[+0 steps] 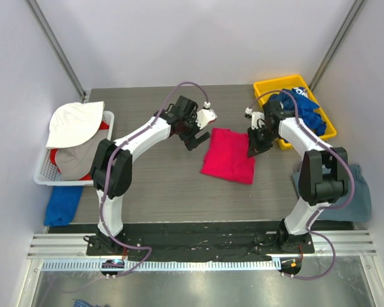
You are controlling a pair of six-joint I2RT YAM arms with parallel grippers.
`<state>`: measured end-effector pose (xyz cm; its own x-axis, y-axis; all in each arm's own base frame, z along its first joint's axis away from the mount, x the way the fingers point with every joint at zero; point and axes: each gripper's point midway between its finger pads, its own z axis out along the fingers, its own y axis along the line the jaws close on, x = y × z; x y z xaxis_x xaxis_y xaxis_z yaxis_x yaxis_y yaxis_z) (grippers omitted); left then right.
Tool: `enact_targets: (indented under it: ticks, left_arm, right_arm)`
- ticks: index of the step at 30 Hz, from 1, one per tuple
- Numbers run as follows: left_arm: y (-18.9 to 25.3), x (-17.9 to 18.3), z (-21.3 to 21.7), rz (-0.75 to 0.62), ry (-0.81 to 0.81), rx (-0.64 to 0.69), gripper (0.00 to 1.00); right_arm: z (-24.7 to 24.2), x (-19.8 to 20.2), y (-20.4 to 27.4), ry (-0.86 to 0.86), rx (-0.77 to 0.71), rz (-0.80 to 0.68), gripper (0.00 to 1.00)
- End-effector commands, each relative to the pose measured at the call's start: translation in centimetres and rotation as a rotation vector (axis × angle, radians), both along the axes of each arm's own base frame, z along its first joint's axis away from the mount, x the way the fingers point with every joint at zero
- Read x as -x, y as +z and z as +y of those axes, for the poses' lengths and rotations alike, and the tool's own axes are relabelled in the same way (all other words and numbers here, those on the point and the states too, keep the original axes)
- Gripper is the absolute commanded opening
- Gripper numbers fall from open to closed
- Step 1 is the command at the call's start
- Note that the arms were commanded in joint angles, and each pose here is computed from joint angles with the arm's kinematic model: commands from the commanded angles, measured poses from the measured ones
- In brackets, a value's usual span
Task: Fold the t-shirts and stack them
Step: Neatly place the folded tshirt to the corner
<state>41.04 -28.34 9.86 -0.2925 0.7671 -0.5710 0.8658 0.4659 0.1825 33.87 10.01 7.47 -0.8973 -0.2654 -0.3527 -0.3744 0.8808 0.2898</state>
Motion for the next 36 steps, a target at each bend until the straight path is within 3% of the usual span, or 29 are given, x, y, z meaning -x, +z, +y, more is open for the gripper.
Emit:
enact_targets:
  ticks: [1, 14, 29, 36]
  left_arm:
    - [3.3, -0.3, 0.1, -0.078, 0.012, 0.035, 1.00]
    - [3.5, 0.4, 0.8, -0.089, -0.001, 0.024, 1.00]
    - [2.9, 1.0, 1.0, -0.079, -0.013, 0.024, 1.00]
    - [2.5, 1.6, 1.2, -0.070, -0.020, 0.025, 1.00]
  right_arm:
    - [-3.4, 1.4, 3.6, 0.010, 0.128, -0.053, 0.01]
    - [-12.5, 5.7, 6.9, -0.112, 0.302, -0.055, 0.01]
    - [-18.7, 11.4, 12.7, -0.201, 0.447, -0.083, 0.01]
    - [-23.2, 15.0, 13.1, -0.289, 0.509, -0.048, 0.01]
